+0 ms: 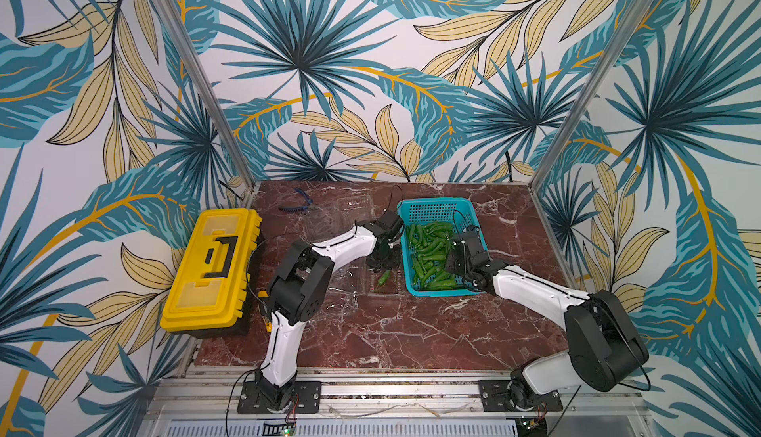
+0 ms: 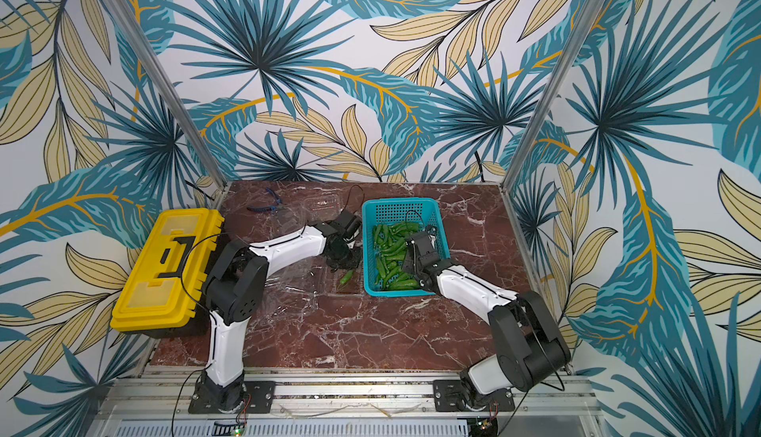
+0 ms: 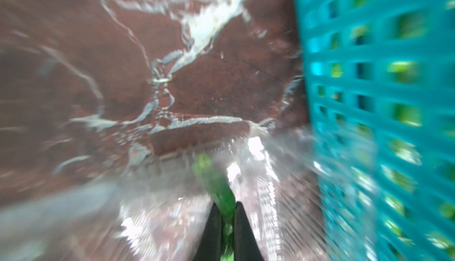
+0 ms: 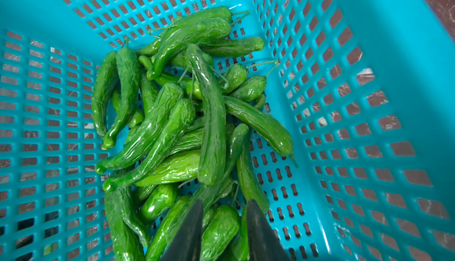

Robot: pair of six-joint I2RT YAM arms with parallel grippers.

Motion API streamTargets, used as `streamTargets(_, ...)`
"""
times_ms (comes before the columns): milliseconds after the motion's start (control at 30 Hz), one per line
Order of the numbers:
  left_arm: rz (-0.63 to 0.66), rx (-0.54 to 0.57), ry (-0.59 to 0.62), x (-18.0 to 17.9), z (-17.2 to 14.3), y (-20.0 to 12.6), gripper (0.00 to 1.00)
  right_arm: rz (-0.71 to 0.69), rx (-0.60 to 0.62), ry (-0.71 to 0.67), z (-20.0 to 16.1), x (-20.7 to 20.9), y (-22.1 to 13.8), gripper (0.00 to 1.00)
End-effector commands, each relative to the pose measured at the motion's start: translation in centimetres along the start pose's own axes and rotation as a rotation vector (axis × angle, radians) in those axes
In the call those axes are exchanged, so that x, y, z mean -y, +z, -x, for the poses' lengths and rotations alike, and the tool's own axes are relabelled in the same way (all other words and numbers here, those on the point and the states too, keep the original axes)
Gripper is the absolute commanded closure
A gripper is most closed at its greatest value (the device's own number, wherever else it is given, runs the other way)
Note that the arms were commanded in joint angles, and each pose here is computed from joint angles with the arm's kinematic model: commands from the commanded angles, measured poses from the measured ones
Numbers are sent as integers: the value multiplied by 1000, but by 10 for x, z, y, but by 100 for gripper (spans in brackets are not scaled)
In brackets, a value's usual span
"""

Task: Take small green peppers out of containers
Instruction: Pick up the green pepper from the packing box, then place the green pepper in the basket, then reset both arms

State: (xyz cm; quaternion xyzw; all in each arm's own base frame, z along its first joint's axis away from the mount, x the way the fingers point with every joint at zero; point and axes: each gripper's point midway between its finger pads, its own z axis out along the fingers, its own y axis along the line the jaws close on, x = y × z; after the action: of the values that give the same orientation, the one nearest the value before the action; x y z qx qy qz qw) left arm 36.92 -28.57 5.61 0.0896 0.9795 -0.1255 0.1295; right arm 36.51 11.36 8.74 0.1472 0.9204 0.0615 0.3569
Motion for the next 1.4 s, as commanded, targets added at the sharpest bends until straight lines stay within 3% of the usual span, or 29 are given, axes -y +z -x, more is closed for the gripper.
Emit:
streamTargets(0,18,234,79,18,38,-80,100,-6,36,-5,9,1,-4,68)
streamTargets(100,68,352,109,18,52,-118,100,-18,60,-2,14,4,-8,68)
streamTargets(200,40,407,127,28,64,-141,100,-29,69,-2,15,6,-9,68)
streamTargets(367,-109,427,214,73,85,-139,100,-73,84,6,15,18,-11,68)
streamTargets(433,-155,430,222,87,94,-131,84,-100,95,9,17,26,-15,68)
streamTargets(500,-201,443,231,98,102,-122,59,-135,128,8,24,38,-23,68)
streamTargets(533,-219,451,238,102,106,-119,56,-154,144,6,27,45,-27,67)
streamTargets(633,-232,468,255,108,115,-110,29,-243,193,-10,36,71,-41,66)
streamTargets(667,-232,476,255,108,119,-109,8,-285,213,-10,40,83,-46,65)
streamTargets(700,-228,486,254,107,122,-109,0,-324,234,-8,44,94,-51,64)
streamTargets(767,-207,518,247,102,127,-112,1,-376,271,29,53,113,-59,62)
streamTargets(933,-127,631,170,61,133,-138,0,-548,389,10,78,152,-86,57)
streamTargets(1067,14,723,33,-11,122,-161,0,-630,411,-78,78,172,-74,50)
streamTargets(1233,271,853,-82,-104,90,-206,0,-516,415,-53,69,164,-40,47)
streamTargets(1367,460,864,-145,-174,53,-220,0,-463,522,-102,86,153,-38,47)
